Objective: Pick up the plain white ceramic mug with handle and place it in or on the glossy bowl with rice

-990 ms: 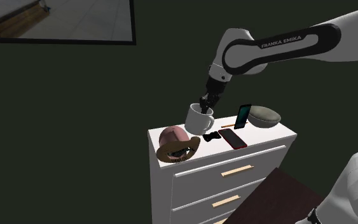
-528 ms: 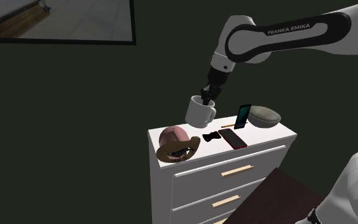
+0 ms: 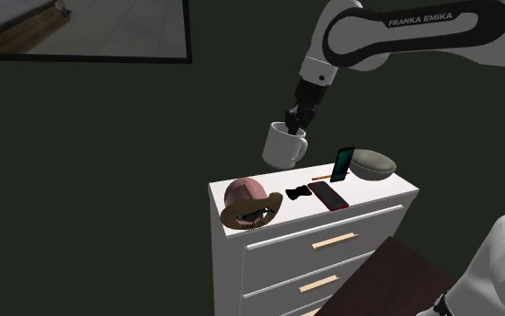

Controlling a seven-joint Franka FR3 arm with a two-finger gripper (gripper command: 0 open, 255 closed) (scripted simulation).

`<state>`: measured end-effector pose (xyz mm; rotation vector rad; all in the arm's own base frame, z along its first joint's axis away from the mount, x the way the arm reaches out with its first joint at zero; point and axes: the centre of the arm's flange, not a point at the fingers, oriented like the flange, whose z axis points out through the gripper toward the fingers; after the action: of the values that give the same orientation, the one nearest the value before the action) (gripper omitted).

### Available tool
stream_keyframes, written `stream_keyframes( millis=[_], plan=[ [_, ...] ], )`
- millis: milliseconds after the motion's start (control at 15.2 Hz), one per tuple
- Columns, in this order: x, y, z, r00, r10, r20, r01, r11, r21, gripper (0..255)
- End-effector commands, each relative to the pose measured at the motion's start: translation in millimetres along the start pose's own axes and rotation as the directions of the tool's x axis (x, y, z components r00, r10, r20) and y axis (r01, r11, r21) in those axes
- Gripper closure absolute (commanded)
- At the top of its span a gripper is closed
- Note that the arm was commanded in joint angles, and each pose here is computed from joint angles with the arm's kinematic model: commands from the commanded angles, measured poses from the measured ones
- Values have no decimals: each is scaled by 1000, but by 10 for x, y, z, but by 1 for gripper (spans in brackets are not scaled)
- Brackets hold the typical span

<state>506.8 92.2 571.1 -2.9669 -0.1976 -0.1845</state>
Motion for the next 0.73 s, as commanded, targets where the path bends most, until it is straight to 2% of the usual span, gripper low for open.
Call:
stream_keyframes(
  millis=[0, 66, 660],
  plan=[
    [19, -3, -116, 1000, 0, 0, 0, 1000, 0, 255],
    [21, -7, -141, 1000, 0, 0, 0, 1000, 0, 255],
    [-374, 1080, -411, 1000, 0, 0, 0, 1000, 0, 255]
  ],
)
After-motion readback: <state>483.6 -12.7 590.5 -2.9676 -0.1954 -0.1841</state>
